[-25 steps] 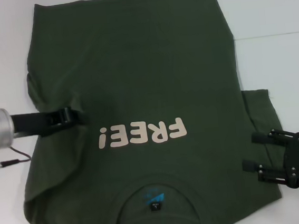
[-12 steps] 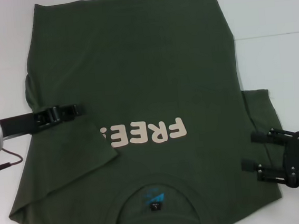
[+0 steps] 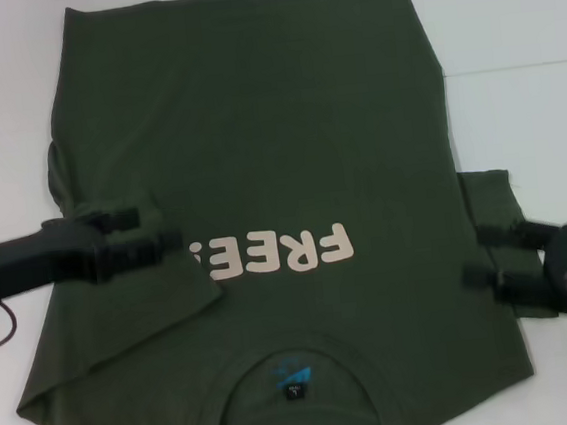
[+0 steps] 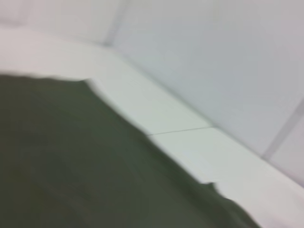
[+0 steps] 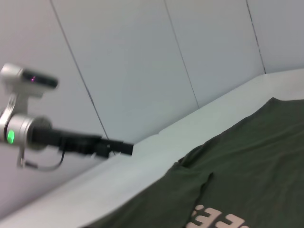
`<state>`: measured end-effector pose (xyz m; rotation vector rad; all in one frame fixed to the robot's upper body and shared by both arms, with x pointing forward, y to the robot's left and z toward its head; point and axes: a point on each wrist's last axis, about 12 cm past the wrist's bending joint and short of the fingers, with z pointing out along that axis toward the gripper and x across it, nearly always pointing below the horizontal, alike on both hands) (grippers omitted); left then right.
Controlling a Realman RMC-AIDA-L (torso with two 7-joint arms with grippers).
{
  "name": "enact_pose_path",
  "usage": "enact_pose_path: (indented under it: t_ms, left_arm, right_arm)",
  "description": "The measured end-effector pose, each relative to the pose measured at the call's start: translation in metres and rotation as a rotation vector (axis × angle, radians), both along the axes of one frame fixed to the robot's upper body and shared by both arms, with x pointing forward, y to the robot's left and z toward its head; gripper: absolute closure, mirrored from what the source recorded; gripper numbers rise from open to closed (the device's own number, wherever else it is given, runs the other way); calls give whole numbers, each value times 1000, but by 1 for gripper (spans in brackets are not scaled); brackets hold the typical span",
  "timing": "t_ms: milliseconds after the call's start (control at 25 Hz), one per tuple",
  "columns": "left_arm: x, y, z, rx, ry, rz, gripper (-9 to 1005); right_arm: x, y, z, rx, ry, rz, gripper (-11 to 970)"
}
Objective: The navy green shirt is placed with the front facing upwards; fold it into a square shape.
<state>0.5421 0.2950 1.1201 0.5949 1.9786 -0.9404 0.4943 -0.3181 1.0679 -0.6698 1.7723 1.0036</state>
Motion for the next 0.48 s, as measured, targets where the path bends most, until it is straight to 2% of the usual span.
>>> enact_pose_path:
  t_ms: [80, 200, 320, 480]
  left_arm:
    - [-9, 0, 0, -11, -58, -74, 252]
    - [-26, 4, -3, 2, -170, -162, 47]
    - [-41, 7, -9, 8, -265, -215, 46]
    - [-55, 10, -17, -35, -339, -218, 45]
  right_arm:
    - [7, -4, 12, 33, 74, -6, 181]
    - [22, -7, 31, 35, 207, 11, 181]
    - [37, -11, 50, 5, 331, 30, 180]
    - [58, -15, 77, -58, 510, -2, 180]
